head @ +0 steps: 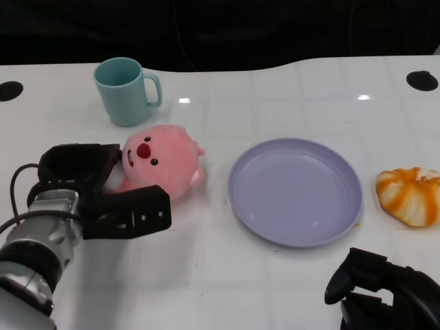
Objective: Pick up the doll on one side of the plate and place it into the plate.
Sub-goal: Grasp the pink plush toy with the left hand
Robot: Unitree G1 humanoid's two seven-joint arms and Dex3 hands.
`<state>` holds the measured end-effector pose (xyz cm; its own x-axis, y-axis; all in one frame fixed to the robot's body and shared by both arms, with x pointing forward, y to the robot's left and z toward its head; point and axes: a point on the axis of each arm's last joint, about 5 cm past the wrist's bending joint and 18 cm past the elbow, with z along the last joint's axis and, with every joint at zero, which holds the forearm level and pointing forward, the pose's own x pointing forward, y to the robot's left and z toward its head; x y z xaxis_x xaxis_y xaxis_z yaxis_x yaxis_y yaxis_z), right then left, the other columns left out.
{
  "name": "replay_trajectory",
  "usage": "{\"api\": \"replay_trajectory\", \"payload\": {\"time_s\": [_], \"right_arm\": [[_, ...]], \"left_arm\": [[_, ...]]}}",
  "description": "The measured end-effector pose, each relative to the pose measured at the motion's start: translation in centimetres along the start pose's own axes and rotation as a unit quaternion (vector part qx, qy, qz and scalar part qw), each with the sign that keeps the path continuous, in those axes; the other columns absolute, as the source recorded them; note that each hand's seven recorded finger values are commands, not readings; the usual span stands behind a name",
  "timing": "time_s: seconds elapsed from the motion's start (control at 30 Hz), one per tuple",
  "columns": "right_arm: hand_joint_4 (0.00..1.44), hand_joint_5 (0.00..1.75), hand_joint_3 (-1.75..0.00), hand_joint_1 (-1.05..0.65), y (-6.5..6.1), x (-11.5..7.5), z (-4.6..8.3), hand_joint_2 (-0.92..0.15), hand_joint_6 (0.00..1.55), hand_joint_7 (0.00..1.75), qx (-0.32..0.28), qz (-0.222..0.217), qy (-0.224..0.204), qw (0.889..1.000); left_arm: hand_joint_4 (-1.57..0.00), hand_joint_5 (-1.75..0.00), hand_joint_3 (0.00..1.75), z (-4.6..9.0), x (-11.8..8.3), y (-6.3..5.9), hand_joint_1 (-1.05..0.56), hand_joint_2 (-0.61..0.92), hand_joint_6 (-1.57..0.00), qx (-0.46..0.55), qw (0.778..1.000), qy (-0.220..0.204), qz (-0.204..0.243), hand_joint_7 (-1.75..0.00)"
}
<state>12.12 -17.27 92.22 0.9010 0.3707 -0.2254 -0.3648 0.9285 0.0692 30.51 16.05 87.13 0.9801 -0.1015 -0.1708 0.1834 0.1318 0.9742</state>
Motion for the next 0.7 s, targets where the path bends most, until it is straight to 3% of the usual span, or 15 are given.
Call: {"api": "replay_trajectory", "payload": {"time_s": [0.07, 0.13, 0.37, 0.7], "right_arm": [[0.67, 1.75, -1.17, -0.10, 0.0, 0.0, 0.0, -0.66, 0.51, 1.59, 0.000, 0.000, 0.000, 1.000], [0.67, 1.75, -1.18, -0.10, 0.0, 0.0, 0.0, -0.66, 0.51, 1.59, 0.000, 0.000, 0.000, 1.000], [0.66, 1.75, -1.18, -0.08, 0.0, 0.0, 0.0, -0.66, 0.50, 1.59, 0.000, 0.000, 0.000, 1.000], [0.66, 1.75, -1.18, -0.07, -0.1, 0.0, 0.1, -0.67, 0.50, 1.60, 0.000, -0.001, -0.001, 1.000]], "left_arm": [[-0.81, -1.74, 0.35, -0.1, -0.2, -0.3, -0.26, 0.92, -0.57, -0.002, 1.000, -0.005, 0.015, -1.69], [-0.85, -1.75, 0.35, -0.3, -0.5, -0.7, -0.26, 0.92, -0.59, -0.006, 0.999, -0.010, 0.032, -1.73], [-0.89, -1.75, 0.31, -0.6, -0.9, -1.3, -0.25, 0.89, -0.59, -0.019, 0.998, -0.023, 0.060, -1.75], [-0.86, -1.75, 0.31, -0.9, -0.9, -1.1, -0.20, 0.86, -0.61, -0.033, 0.997, -0.031, 0.070, -1.75]]}}
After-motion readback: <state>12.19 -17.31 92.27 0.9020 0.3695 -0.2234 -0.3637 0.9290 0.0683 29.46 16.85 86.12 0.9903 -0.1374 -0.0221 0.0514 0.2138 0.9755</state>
